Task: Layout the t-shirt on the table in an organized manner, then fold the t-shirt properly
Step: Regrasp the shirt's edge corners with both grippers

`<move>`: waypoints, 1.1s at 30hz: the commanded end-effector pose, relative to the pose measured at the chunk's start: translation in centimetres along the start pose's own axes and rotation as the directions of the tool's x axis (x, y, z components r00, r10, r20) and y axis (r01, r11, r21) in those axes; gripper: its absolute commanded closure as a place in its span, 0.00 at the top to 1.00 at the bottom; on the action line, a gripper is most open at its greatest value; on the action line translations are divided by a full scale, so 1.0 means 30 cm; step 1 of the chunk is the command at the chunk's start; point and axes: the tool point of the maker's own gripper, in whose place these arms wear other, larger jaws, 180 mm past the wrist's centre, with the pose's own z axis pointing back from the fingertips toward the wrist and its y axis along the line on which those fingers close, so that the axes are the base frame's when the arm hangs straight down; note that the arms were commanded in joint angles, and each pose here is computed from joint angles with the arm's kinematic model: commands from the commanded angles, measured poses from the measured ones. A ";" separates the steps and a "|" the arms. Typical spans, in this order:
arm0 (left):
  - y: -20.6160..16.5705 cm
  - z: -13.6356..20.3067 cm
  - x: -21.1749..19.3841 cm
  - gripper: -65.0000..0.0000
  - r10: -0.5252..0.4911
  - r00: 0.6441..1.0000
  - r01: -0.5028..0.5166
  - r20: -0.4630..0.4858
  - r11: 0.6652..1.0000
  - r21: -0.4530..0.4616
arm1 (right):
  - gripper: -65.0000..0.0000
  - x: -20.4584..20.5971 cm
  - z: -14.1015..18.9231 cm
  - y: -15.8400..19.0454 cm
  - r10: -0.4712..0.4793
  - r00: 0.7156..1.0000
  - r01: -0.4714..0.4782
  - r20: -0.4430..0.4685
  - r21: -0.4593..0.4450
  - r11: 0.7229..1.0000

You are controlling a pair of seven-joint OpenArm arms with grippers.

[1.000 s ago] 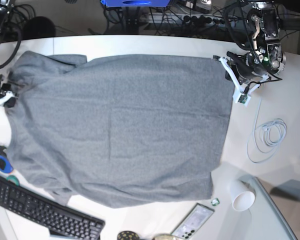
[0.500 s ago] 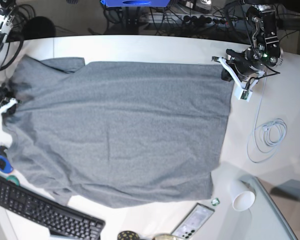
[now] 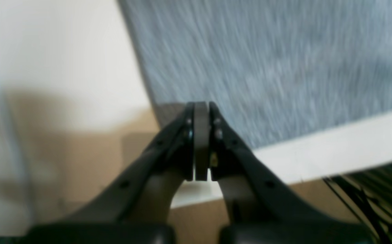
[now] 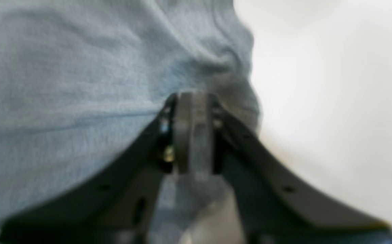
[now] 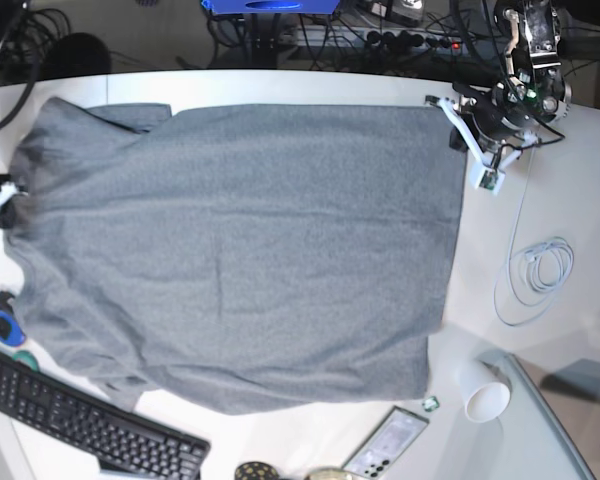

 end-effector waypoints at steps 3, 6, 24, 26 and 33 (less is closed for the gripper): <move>0.047 0.024 0.007 0.00 0.014 1.000 -0.014 0.021 0.999 0.037 | 0.35 -0.053 0.108 0.070 0.035 0.999 -0.033 -0.031 0.048 0.998; 0.089 0.041 0.005 0.00 0.039 0.999 -0.041 0.030 0.997 0.066 | 0.20 -0.170 0.161 0.238 0.167 0.980 -0.145 -0.109 0.192 0.971; 0.150 0.063 0.000 0.00 0.063 0.997 -0.067 0.038 0.992 0.111 | 0.02 -0.396 0.056 0.415 0.069 0.960 0.028 -0.272 0.337 0.941; 0.150 0.063 0.000 0.00 0.063 0.997 -0.067 0.038 0.992 0.111 | 0.02 -0.405 0.042 0.416 0.056 0.957 0.046 -0.285 0.339 0.940; 0.150 0.063 0.000 0.00 0.063 0.997 -0.067 0.038 0.992 0.111 | 0.02 -0.414 0.026 0.424 0.041 0.954 0.067 -0.297 0.343 0.937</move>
